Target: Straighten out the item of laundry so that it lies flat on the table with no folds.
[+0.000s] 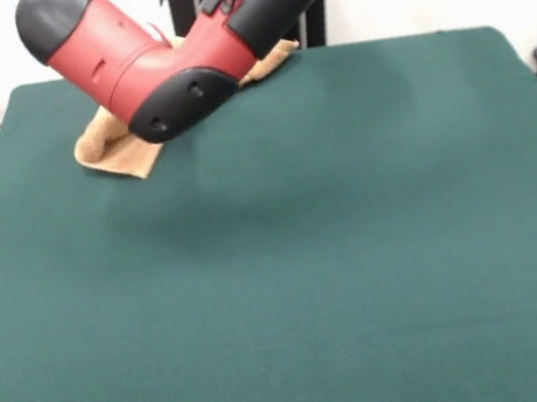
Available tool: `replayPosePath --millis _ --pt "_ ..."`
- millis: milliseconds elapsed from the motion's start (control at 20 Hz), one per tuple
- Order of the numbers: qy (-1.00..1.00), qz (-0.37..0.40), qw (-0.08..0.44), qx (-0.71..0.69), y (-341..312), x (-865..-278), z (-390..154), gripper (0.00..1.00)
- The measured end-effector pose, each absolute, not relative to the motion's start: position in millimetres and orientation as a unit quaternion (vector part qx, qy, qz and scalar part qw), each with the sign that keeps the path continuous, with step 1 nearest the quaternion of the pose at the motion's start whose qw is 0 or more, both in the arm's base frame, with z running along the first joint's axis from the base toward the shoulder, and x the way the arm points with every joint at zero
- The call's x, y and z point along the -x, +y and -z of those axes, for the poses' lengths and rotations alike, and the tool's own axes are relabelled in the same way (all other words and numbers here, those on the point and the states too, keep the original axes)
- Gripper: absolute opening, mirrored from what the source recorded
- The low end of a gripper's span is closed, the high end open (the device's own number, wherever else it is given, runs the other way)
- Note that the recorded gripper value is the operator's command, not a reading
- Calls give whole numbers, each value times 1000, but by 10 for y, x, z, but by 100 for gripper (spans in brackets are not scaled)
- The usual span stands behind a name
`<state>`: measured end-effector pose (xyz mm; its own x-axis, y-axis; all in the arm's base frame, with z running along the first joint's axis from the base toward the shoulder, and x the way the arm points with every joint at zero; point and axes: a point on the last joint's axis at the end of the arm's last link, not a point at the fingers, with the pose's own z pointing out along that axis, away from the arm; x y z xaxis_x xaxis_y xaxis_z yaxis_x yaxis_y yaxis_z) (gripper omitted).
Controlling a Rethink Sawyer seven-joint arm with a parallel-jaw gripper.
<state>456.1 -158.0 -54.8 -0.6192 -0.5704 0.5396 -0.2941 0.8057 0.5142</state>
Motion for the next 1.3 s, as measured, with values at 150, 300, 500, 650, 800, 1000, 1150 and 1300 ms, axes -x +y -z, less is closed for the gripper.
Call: replayPosePath --millis 150,300,500,650,800,1000,1150,1300 --pt "-872 196 378 -241 -1625 -4474 583 100" --pt "-869 195 386 -241 -1637 -4443 596 100" --pt "-873 192 382 -237 -1640 -4412 587 100" --pt "-897 177 340 -221 -1645 -4366 520 100" --pt "-937 153 256 -183 -1671 -4254 390 100" --pt "-986 119 45 -104 -1706 -4102 158 100" --pt "-988 98 -92 -69 -1748 -4122 -31 100" --pt "-969 60 -234 -50 -1841 -4145 -303 100"
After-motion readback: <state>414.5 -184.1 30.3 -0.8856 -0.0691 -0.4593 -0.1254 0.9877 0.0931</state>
